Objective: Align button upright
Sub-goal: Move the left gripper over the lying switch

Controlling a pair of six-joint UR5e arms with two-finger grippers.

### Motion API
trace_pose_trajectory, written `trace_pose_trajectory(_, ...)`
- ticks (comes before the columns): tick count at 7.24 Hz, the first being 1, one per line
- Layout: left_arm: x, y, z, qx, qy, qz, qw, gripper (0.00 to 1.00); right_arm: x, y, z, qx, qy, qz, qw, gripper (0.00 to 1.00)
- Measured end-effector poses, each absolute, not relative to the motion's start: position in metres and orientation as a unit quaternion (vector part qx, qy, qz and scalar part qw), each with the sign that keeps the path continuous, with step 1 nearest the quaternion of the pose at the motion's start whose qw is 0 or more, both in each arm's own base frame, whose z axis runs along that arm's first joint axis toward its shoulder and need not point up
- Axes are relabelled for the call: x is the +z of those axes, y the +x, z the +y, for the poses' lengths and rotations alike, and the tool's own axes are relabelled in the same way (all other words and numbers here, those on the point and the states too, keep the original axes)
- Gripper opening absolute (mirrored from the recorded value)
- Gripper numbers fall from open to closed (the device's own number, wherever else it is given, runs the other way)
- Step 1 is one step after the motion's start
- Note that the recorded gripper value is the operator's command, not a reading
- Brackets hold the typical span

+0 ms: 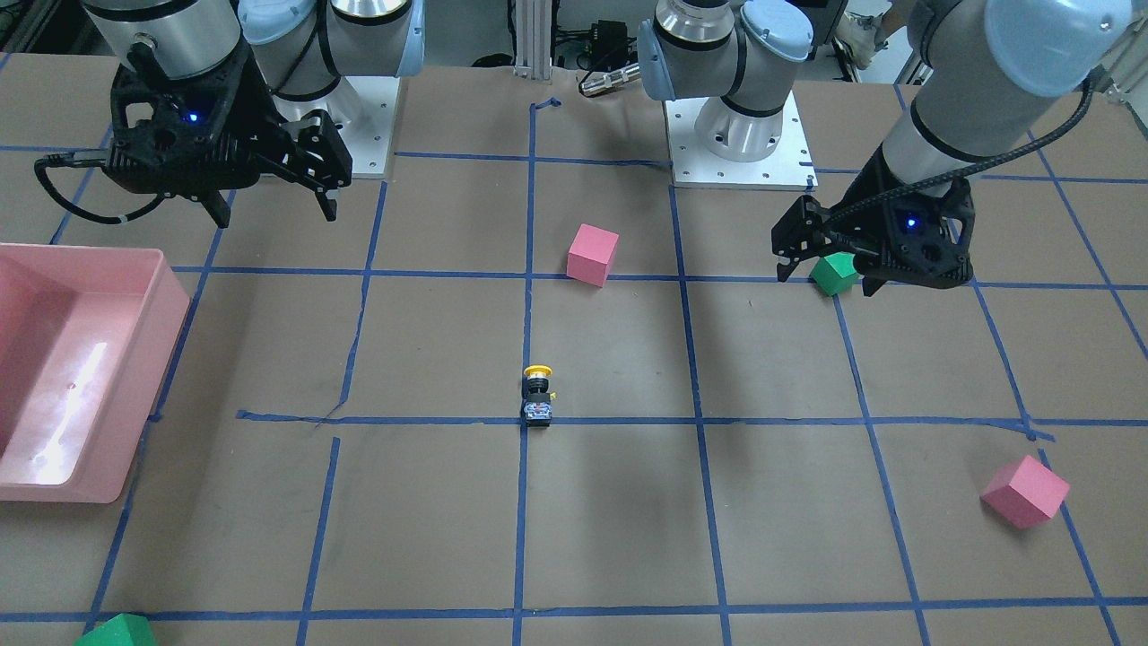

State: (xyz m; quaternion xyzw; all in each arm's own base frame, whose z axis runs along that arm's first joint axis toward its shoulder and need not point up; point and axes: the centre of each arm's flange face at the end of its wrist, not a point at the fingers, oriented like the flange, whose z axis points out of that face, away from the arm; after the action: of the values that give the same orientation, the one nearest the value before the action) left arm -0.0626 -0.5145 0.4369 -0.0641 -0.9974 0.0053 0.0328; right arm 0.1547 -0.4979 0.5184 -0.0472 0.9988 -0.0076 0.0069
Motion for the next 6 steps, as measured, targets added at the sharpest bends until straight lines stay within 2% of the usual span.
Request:
trace_pose_trajectory(3, 0.412, -0.111, -0.515, 0.042, -0.071, -0.996, 0.033, 1.00, 0.518, 0.154, -0.498, -0.007, -0.047, 0.999, 0.007, 1.00)
trace_pose_trajectory(6, 0.342, -0.193, -0.484, 0.108, -0.040, -0.992, 0.044, 1.00, 0.518, 0.154, -0.498, -0.007, -0.047, 0.999, 0.007, 1.00)
